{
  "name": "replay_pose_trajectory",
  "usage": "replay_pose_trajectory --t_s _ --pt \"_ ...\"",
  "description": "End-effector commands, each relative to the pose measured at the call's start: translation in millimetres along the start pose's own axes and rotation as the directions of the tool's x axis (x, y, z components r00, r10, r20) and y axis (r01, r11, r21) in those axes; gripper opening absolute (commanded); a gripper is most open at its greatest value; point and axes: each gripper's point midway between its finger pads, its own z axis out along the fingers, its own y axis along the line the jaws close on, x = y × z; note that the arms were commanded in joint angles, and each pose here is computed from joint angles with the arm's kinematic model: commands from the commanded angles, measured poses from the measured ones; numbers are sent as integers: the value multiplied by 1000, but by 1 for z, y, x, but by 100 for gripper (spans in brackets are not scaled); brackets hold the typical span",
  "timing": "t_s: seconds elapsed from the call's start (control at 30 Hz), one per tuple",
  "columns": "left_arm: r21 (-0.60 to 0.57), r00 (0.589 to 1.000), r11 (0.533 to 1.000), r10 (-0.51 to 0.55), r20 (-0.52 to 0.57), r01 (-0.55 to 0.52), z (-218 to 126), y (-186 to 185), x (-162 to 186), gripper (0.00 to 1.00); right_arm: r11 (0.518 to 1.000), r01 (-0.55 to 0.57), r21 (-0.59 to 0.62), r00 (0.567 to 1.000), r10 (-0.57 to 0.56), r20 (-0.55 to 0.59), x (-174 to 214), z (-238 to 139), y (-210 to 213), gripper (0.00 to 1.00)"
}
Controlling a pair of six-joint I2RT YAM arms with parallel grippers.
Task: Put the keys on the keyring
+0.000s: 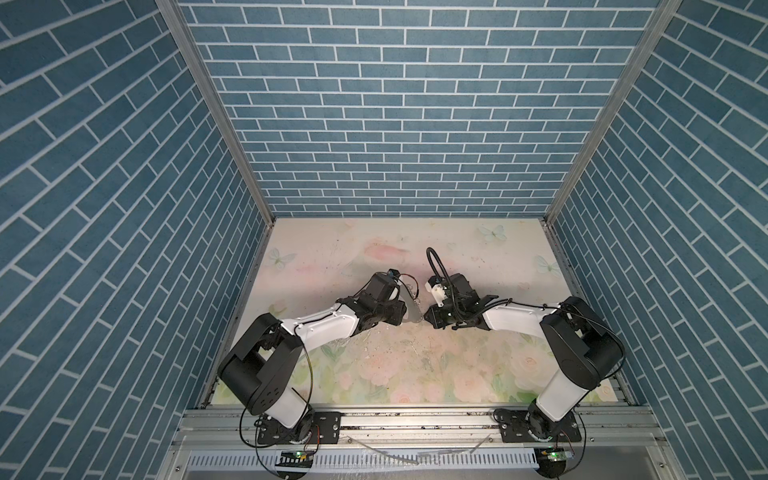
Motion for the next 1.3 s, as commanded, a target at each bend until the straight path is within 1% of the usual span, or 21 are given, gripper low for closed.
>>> replay_pose_trajectory --t_s 0.0,0.1,0.33,0.57,0.67,0.87,1.0,1.07,1.13,1.2,1.27 --pt "-1 1000 1000 13 1 -13 -5 2 2 47 1000 22 9 1000 -21 -5 -6 2 2 16" --pt "-1 1000 1000 17 3 -17 -5 1 2 47 1000 22 5 1000 -22 -5 -6 2 3 14" --pt "0 1000 1000 21 1 -21 -6 1 2 47 997 38 -68 999 -38 6 -12 1 20 11" --pt "-3 1000 1000 26 6 -26 -9 2 2 47 995 47 -92 999 -47 -2 -14 2 29 5" --pt "-4 1000 1000 26 5 -26 -9 2 2 47 995 46 -92 999 -46 -2 -14 1 30 5" --pt "-3 1000 1000 24 1 -24 -8 3 4 47 999 32 -30 999 -31 33 -22 -5 22 10" --pt "-6 1000 1000 21 -4 -21 -8 3 6 47 999 35 -16 999 -34 37 -25 -9 22 16" --pt "-3 1000 1000 16 -2 -16 -8 3 6 47 1000 28 10 999 -29 36 -25 -10 17 19" --pt "-3 1000 1000 -18 2 18 -7 3 5 47 997 11 72 999 -14 44 -26 -12 6 21" --pt "-9 996 996 -89 6 90 -4 3 5 48 991 -6 131 998 -2 55 -29 -16 -4 22" --pt "2 990 990 -140 -3 140 0 -6 9 49 982 -23 186 998 11 67 -34 -21 -14 23"
